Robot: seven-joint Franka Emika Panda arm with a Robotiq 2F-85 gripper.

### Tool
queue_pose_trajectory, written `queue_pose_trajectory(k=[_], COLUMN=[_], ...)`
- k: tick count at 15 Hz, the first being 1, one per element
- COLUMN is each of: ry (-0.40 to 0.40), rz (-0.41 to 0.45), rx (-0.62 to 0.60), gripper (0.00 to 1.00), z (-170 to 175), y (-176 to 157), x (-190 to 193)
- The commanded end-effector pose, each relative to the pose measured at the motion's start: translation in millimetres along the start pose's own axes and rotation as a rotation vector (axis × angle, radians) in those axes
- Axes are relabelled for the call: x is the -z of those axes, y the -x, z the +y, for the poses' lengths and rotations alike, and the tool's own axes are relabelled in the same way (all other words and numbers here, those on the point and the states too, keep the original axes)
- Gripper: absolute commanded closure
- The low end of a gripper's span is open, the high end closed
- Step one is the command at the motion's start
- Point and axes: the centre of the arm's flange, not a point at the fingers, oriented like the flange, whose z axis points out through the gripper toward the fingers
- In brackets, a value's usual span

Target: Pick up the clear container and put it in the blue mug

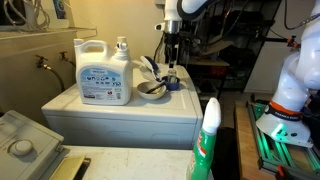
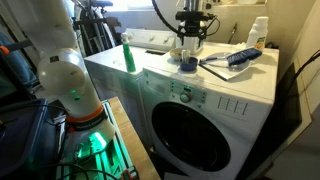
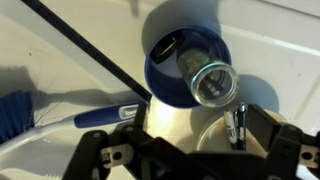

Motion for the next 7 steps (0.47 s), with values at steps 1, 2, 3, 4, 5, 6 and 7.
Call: queue_pose_trajectory(k=[1, 2, 3, 4, 5, 6, 7], ry=[0.065, 0.087, 0.103, 0.116, 0.132, 0.133, 0.141], rz=[0.150, 0.192, 0.235, 0.279, 0.324, 0.376, 0.306], rx=[0.055, 0.091, 0.129, 0.167, 0.206, 0.238, 0.175], gripper=[0.00, 0.01, 0.00, 0.00, 0.00, 0.00, 0.00], z=[-3, -5, -7, -9, -11, -11, -13], y=[9, 4, -2, -10, -18, -31, -20], x=[45, 58, 71, 83, 92, 100, 94])
